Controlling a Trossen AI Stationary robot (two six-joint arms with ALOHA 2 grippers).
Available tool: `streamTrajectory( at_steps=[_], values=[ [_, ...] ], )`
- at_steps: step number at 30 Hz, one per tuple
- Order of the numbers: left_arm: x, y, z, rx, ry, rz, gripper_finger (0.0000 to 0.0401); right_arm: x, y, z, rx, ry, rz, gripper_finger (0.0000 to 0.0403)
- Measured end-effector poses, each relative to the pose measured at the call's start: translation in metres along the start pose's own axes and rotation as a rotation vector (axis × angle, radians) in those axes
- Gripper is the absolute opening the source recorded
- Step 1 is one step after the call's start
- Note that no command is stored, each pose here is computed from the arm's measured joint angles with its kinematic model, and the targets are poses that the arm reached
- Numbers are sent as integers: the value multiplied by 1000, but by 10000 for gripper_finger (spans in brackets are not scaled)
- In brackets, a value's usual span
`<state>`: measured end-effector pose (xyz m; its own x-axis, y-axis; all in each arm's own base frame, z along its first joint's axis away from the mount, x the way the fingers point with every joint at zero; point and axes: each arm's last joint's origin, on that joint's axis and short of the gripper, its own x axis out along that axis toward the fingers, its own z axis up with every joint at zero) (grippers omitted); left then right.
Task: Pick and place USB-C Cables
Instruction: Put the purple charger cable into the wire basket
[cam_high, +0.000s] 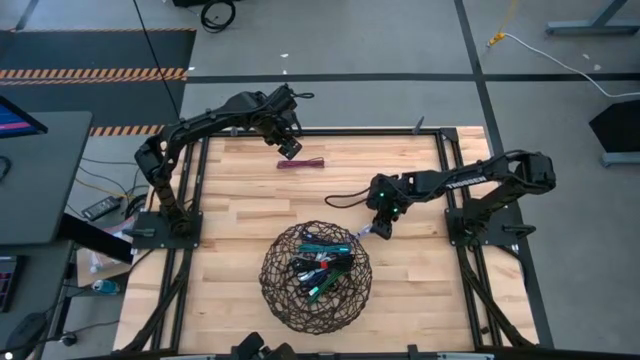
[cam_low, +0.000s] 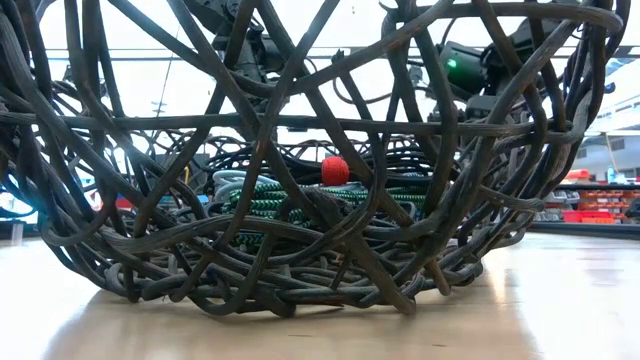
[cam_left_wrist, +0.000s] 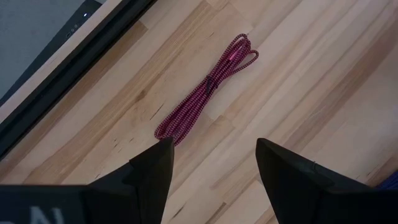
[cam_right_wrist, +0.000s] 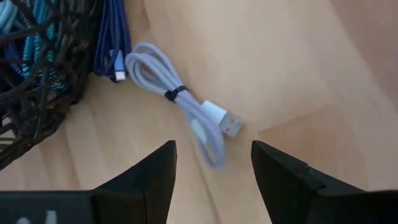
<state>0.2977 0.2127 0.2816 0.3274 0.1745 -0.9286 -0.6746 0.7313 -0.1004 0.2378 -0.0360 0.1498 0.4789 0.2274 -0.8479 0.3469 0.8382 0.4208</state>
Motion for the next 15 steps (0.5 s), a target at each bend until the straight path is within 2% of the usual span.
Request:
streamTrajectory(
  at_steps=[15],
  values=[
    [0, 0, 0, 1, 0, 0, 233, -2, -6, 2, 2, 0, 22, 214]
  ],
)
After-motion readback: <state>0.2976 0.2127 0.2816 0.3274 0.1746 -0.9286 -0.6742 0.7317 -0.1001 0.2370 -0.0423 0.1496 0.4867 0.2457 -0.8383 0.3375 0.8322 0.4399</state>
